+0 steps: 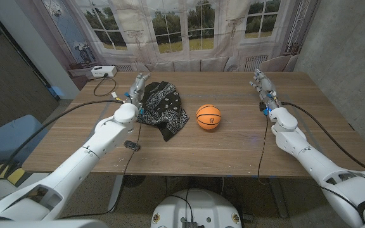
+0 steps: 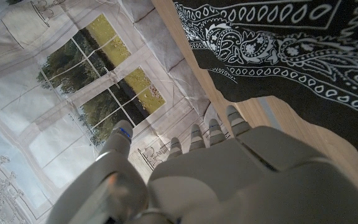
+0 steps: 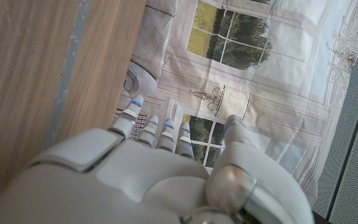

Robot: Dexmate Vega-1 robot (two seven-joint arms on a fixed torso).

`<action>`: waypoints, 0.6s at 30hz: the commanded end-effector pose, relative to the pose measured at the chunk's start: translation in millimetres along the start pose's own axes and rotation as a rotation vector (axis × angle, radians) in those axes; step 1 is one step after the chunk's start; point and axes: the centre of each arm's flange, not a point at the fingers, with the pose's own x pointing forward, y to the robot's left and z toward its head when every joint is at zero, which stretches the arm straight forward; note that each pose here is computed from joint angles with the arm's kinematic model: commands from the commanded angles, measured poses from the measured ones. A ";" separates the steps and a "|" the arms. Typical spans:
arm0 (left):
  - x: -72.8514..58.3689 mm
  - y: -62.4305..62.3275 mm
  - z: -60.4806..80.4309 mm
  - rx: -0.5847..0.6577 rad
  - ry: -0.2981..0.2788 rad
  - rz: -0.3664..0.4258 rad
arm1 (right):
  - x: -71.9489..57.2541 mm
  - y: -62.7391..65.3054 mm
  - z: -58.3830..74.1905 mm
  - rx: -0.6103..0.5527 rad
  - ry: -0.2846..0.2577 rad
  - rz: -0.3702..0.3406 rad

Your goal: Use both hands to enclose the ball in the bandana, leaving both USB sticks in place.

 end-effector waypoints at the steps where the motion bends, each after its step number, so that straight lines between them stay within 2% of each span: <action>1: -13.8 -2.6 26.9 0.156 0.058 0.041 | -2.3 -14.7 3.1 0.005 -0.024 -0.005; 12: -20.4 -4.2 37.1 0.257 0.083 -0.022 | -12.7 -19.4 5.4 0.005 -0.030 -0.022; 18: -29.9 -0.2 39.3 0.270 0.086 0.008 | -15.5 -17.6 4.1 0.009 -0.031 -0.021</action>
